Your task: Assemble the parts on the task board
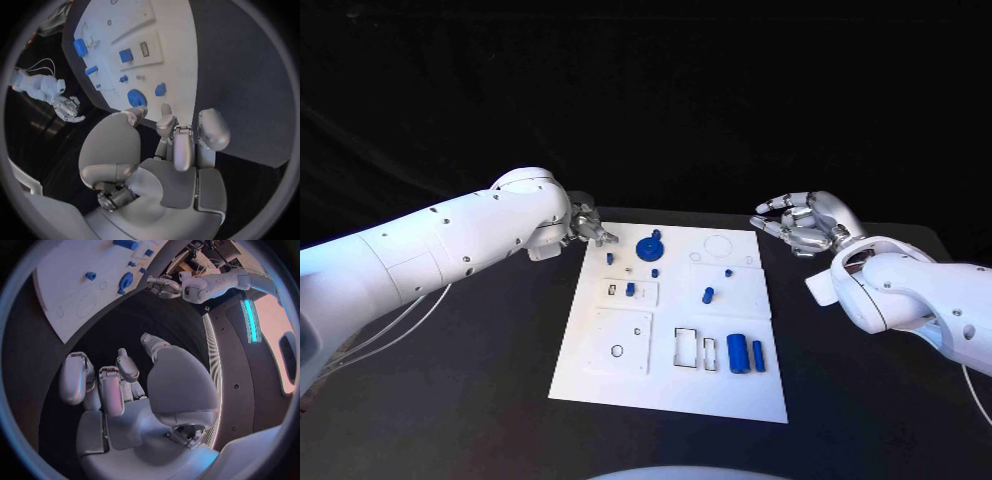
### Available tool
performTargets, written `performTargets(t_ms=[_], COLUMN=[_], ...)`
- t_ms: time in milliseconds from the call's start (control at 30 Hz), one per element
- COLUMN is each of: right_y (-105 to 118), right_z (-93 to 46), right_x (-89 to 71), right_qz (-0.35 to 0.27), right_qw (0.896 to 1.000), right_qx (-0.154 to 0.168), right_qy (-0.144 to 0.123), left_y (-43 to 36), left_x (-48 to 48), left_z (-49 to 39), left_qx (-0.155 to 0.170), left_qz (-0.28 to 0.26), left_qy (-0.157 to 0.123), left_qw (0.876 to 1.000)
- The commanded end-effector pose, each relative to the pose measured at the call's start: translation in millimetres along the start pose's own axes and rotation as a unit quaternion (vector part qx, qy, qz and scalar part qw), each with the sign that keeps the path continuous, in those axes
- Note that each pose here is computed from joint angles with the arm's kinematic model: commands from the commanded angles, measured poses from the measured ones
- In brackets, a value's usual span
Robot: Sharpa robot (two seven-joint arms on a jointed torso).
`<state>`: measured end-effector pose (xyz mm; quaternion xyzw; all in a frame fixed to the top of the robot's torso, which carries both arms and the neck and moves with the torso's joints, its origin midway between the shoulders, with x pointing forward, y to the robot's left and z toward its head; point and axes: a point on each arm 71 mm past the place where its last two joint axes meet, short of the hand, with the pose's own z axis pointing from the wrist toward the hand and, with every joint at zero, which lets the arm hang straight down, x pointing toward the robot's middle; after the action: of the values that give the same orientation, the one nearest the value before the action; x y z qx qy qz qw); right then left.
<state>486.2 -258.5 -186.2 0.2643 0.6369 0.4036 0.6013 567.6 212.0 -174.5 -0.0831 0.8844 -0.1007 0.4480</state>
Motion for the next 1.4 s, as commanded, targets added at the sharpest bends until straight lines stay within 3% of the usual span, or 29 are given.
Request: performTargets(t_ms=[33, 500, 1400], right_y=[1.1, 1.8, 2.4], right_z=[-0.1, 0.2, 1.3], right_x=[1.7, 2.6, 4.0], right_qz=[0.0, 0.0, 0.001], right_qw=[1.0, 1.0, 1.0], right_qx=[-0.005, -0.006, -0.007], right_qy=[0.006, 0.006, 0.008], left_y=[1.6, -1.6, -6.8], left_x=[0.1, 11.7, 19.8], left_z=[3.1, 12.8, 18.9], left_qx=[-0.009, -0.012, -0.007], left_qz=[0.031, 0.028, 0.011], left_qy=[0.008, 0.05, 0.069], left_qw=[0.999, 0.998, 0.998])
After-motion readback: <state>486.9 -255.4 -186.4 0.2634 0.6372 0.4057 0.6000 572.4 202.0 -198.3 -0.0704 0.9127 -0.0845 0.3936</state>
